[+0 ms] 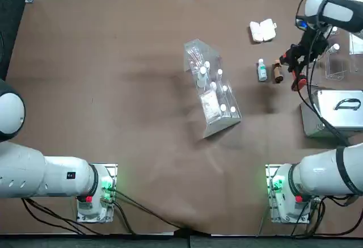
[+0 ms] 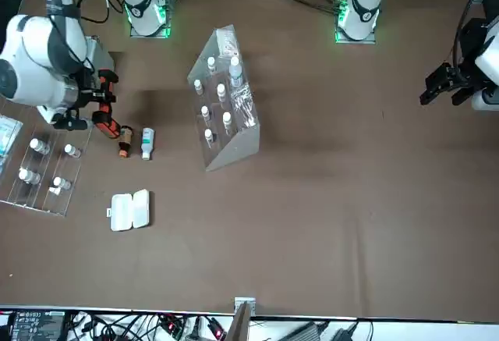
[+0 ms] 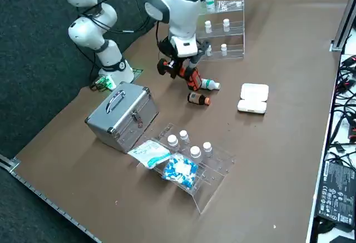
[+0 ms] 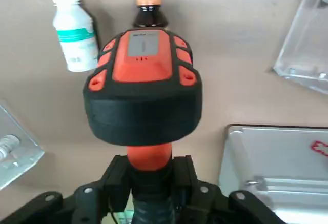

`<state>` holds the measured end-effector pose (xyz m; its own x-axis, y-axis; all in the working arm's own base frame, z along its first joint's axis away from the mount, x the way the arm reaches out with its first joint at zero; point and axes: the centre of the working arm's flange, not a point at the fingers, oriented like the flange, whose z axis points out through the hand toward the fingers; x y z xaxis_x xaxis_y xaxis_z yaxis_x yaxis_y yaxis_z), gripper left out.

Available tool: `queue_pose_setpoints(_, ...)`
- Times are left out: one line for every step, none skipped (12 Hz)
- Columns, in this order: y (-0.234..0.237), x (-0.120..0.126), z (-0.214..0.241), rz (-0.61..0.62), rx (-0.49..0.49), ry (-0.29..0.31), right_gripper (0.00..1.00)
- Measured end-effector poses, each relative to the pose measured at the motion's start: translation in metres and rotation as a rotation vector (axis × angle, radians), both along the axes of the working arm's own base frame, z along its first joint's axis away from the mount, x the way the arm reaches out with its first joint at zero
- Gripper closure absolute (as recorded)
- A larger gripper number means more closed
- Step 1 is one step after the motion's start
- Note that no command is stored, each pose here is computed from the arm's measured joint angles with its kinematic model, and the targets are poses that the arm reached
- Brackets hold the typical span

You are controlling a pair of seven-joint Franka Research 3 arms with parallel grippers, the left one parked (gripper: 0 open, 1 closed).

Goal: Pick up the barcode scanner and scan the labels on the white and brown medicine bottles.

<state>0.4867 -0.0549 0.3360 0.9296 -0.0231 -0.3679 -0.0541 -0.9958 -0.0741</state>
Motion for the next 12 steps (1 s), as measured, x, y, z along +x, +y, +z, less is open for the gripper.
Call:
queue_pose_setpoints(-0.009, -0.001, 0.000, 0.004, 0.006, -0.002, 0.57)
queue_pose_setpoints(-0.014, -0.002, -0.001, 0.004, 0.007, -0.003, 0.57)
queue_pose_setpoints(-0.015, -0.002, -0.002, 0.004, 0.006, -0.003, 0.57)
queue_pose_setpoints(-0.015, -0.002, -0.004, 0.005, 0.006, 0.001, 0.57)
queue_pose_setpoints(-0.014, -0.002, -0.009, 0.007, 0.006, 0.006, 0.57)
queue_pose_setpoints(-0.013, -0.003, -0.016, 0.008, 0.007, 0.012, 0.57)
queue_pose_setpoints(-0.012, -0.004, -0.022, 0.009, 0.007, 0.018, 0.57)
queue_pose_setpoints(-0.012, -0.005, -0.029, 0.010, 0.007, 0.024, 0.57)
queue_pose_setpoints(-0.012, -0.006, -0.034, 0.010, 0.007, 0.030, 0.57)
queue_pose_setpoints(-0.011, -0.006, -0.037, 0.010, 0.007, 0.035, 0.57)
queue_pose_setpoints(-0.010, -0.006, -0.037, 0.013, 0.007, 0.033, 0.57)
queue_pose_setpoints(-0.008, -0.003, -0.034, 0.018, 0.006, 0.024, 0.57)
